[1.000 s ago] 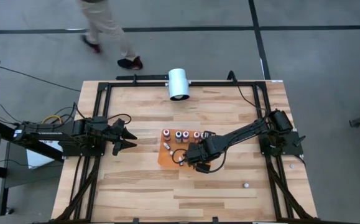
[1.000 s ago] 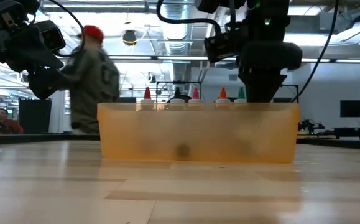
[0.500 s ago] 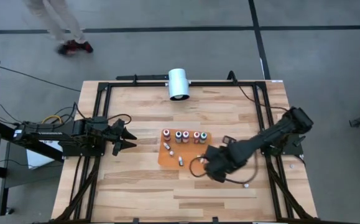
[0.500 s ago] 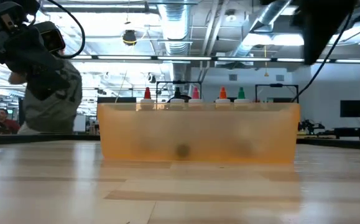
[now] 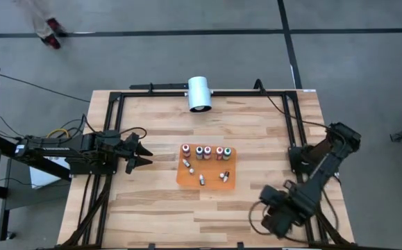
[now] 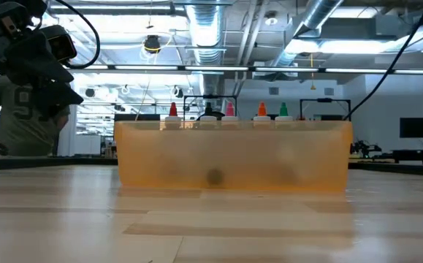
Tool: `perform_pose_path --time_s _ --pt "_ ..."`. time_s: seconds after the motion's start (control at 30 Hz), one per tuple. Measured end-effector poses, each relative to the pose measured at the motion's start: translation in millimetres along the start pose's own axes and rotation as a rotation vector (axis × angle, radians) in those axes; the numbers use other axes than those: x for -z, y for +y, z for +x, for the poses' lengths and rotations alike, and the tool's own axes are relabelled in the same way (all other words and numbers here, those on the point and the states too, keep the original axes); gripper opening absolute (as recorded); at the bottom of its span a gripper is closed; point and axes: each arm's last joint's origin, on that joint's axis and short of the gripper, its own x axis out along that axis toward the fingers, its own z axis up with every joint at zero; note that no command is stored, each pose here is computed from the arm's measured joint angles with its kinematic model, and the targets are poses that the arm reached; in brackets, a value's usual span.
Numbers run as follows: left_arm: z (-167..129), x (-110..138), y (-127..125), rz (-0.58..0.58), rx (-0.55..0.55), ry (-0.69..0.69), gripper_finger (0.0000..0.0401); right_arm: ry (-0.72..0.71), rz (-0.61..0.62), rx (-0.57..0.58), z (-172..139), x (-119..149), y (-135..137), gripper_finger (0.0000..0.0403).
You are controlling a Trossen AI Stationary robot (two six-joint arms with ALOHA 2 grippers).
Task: Pick & Place food coloring
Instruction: Put the small green food coloring into the orange bin
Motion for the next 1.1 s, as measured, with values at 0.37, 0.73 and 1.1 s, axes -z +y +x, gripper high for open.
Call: perform_pose_path --time_s 0.37,0.73,1.1 --pt "0 0 0 -0.001 0.000 0.000 0.0206 -0.003 0.176 -0.045 1 46 7 0.0184" --pt "0 0 0 0.001 0.008 0.004 0.0206 -0.038 0.196 -0.020 13 47 4 0.0236" --pt "0 0 0 0.001 0.014 0.007 0.0206 -0.043 0.201 0.016 41 45 -2 0.0235"
